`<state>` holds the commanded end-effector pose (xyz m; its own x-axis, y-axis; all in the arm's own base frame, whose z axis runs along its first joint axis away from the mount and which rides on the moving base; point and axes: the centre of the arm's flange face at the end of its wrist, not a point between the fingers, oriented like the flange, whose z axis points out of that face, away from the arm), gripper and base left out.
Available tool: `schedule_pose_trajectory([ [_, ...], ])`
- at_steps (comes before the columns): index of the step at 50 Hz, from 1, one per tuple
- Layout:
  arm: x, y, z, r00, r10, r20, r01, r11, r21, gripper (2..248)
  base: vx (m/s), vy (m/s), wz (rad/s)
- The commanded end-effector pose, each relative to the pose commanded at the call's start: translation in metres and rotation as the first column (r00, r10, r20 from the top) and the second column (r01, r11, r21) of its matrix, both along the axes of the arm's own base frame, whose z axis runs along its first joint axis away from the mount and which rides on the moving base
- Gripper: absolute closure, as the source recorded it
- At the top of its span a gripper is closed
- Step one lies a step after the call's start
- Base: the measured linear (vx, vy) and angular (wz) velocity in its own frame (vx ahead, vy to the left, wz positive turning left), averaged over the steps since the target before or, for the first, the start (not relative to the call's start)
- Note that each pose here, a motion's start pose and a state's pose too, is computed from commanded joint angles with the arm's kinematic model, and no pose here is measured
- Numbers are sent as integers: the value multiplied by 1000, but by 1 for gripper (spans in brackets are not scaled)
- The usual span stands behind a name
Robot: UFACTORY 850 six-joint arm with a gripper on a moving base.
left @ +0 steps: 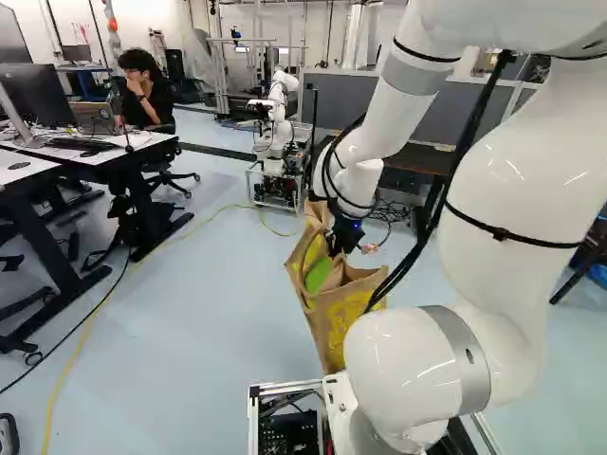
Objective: Pick up the bag on the ground and place it on the table
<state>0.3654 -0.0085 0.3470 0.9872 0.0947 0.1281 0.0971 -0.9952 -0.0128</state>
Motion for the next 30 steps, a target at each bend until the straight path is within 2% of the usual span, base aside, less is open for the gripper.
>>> schedule_pose_trajectory([
  [30, -3, -10, 42, 1000, -25, 7, 25, 1000, 8, 227, 0, 0, 0],
])
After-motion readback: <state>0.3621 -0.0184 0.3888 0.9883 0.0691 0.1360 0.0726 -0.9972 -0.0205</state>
